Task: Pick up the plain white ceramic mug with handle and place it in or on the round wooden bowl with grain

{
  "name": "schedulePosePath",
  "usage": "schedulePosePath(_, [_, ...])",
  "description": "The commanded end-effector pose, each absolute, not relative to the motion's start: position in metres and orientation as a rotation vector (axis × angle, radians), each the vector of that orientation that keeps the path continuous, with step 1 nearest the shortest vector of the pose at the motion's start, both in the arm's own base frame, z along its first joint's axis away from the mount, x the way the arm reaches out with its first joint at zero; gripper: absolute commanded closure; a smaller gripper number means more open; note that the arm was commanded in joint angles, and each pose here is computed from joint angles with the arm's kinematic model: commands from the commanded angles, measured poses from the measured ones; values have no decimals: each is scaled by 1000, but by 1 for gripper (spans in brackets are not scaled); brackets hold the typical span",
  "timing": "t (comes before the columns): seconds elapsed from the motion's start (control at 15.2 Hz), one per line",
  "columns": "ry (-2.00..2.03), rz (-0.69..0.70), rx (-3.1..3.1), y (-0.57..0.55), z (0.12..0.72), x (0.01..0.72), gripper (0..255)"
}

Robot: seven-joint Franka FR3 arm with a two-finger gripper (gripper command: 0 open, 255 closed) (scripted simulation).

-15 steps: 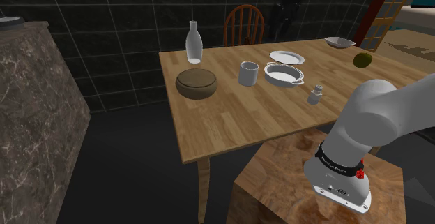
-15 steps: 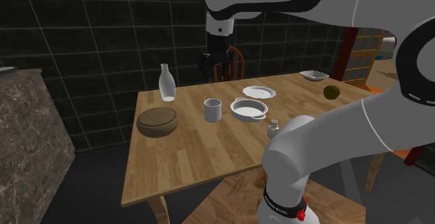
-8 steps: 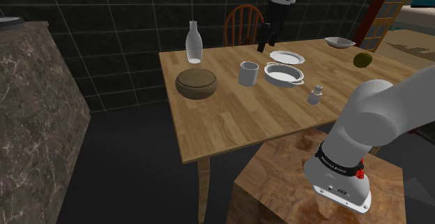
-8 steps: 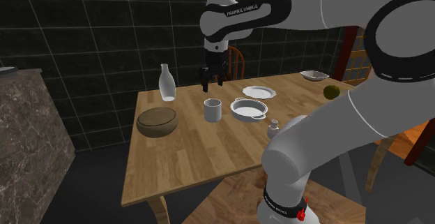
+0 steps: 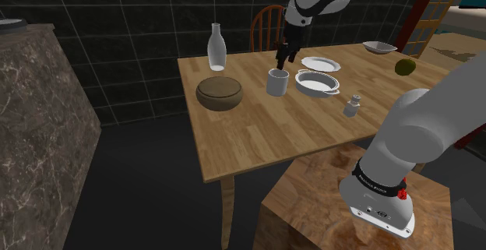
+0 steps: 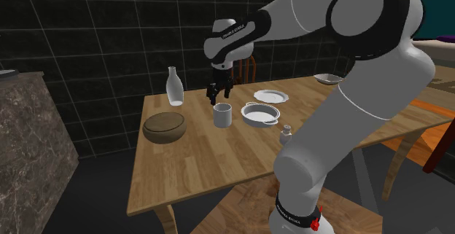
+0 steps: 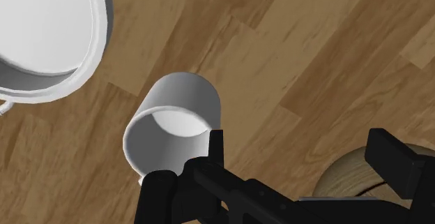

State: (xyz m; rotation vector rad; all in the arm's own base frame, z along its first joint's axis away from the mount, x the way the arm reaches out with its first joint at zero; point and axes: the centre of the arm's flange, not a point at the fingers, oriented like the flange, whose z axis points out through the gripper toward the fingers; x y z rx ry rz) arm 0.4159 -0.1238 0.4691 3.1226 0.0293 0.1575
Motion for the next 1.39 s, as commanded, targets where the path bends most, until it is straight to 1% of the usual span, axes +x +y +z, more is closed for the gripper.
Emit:
schedulePosePath(0.0, [47,156,3119,-135,450,432,0])
schedulePosePath(0.46, [101,143,3113,-172,388,483,0])
schedulePosePath(0.92, [101,143,3113,-172,351,487,0])
schedulePosePath(1.32, [101,143,3113,-173,348,487,0])
